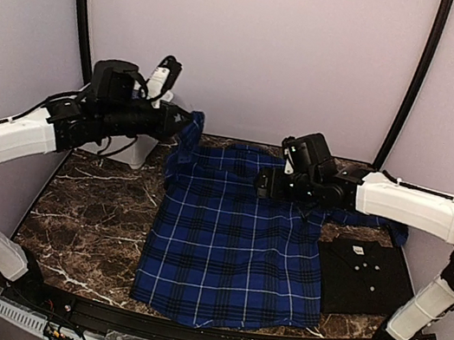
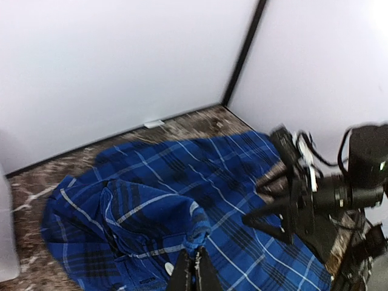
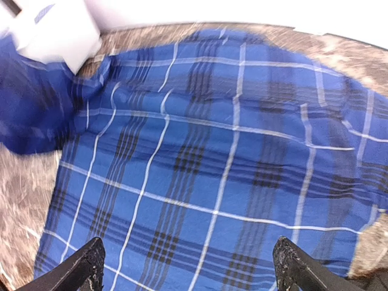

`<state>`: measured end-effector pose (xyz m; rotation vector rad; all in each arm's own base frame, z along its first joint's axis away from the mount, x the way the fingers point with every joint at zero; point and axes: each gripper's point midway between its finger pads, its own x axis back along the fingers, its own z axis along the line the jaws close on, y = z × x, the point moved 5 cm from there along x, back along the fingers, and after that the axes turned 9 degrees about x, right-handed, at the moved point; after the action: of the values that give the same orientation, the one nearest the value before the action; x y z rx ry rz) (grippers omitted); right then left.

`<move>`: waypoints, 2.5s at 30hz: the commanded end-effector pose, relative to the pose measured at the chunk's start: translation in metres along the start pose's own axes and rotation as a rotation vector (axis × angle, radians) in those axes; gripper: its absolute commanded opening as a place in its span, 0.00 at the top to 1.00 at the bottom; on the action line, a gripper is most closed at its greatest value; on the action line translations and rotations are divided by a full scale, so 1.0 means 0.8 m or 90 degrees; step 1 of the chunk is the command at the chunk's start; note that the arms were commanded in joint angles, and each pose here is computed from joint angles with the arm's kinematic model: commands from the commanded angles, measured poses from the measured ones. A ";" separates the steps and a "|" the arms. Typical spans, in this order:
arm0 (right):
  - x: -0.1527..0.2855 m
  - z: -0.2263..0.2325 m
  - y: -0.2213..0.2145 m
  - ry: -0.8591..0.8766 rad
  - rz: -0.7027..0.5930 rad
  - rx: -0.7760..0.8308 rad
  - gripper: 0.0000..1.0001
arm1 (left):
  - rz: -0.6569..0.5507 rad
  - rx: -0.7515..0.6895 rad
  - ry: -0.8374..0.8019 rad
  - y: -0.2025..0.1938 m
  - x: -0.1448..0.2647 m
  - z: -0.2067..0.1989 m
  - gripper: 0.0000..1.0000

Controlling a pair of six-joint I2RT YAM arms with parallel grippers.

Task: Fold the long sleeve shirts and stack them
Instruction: Place the sleeve at the center of the board, then pick up the sleeve from the center of the board.

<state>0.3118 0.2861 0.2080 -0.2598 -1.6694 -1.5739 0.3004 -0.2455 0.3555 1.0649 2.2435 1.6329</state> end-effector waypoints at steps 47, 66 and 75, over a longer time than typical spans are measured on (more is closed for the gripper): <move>-0.128 0.089 -0.154 -0.008 0.247 0.230 0.35 | 0.405 0.319 0.278 -0.262 0.020 0.131 0.42; -0.125 0.063 -0.132 0.016 0.213 0.105 0.72 | 0.481 0.340 0.283 -0.296 0.030 0.134 0.44; -0.121 0.089 -0.109 -0.033 0.182 0.154 0.49 | 0.502 0.347 0.282 -0.304 0.038 0.132 0.44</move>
<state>0.2876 0.3576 0.0749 -0.3876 -1.6711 -1.1509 0.2364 -0.1879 0.1142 2.0409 2.8752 1.6274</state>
